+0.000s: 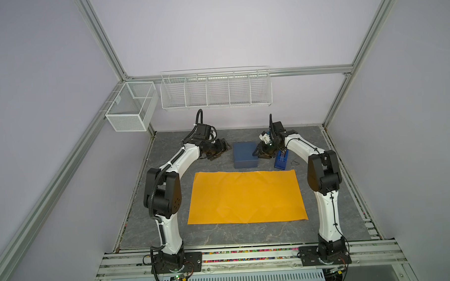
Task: Wrap the gift box in paper
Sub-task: 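Grasp the blue gift box from both sides with left and right grippers, then lift the box with both grippers and carry it onto the orange paper center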
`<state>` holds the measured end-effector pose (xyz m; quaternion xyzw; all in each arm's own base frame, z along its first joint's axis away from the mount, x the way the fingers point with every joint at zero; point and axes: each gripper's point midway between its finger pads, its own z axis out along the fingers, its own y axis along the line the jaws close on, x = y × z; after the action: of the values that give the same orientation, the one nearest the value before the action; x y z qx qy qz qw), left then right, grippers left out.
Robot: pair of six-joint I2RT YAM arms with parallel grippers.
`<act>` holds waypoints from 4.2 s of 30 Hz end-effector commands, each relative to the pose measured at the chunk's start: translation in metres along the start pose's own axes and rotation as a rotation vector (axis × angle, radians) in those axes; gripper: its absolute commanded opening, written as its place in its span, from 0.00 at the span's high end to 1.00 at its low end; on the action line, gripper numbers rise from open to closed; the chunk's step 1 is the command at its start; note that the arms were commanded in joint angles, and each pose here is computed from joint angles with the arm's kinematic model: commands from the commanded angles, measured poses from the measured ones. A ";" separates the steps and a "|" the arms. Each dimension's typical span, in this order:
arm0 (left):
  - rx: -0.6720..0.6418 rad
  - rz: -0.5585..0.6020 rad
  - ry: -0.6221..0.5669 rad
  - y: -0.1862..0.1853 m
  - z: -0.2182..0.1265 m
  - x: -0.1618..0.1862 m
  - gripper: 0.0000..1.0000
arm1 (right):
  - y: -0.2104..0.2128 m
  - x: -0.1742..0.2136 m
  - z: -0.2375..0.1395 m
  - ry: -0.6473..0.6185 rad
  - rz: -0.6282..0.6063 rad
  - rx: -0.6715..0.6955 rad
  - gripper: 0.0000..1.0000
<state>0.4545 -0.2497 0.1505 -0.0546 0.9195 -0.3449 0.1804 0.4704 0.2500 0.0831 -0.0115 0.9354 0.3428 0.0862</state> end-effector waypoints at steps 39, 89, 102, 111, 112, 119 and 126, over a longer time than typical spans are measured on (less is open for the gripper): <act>-0.045 0.113 0.152 0.020 0.046 -0.010 0.31 | 0.035 -0.017 -0.001 -0.060 -0.004 -0.096 0.68; 0.170 0.060 0.211 0.018 0.066 0.011 0.00 | -0.028 0.002 0.020 -0.010 0.141 -0.037 0.88; 0.200 0.007 0.235 0.026 0.083 0.018 0.00 | -0.035 0.003 0.019 -0.003 0.154 -0.035 0.88; 0.250 0.007 0.219 0.016 0.084 0.014 0.08 | -0.032 0.003 0.019 -0.004 0.149 -0.046 0.88; 0.251 0.007 0.215 0.015 0.083 0.013 0.09 | -0.032 0.002 0.018 -0.006 0.150 -0.046 0.88; 0.268 0.014 0.190 0.008 0.078 0.009 0.18 | -0.022 -0.004 0.002 -0.039 0.124 -0.053 0.85; 0.307 0.026 0.116 -0.014 0.048 -0.002 0.21 | 0.007 -0.007 -0.051 -0.128 0.066 -0.072 0.78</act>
<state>0.4732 -0.2931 0.0990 0.0097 0.8730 -0.4751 0.1098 0.4764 0.2349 0.0885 0.0424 0.9160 0.3855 0.1029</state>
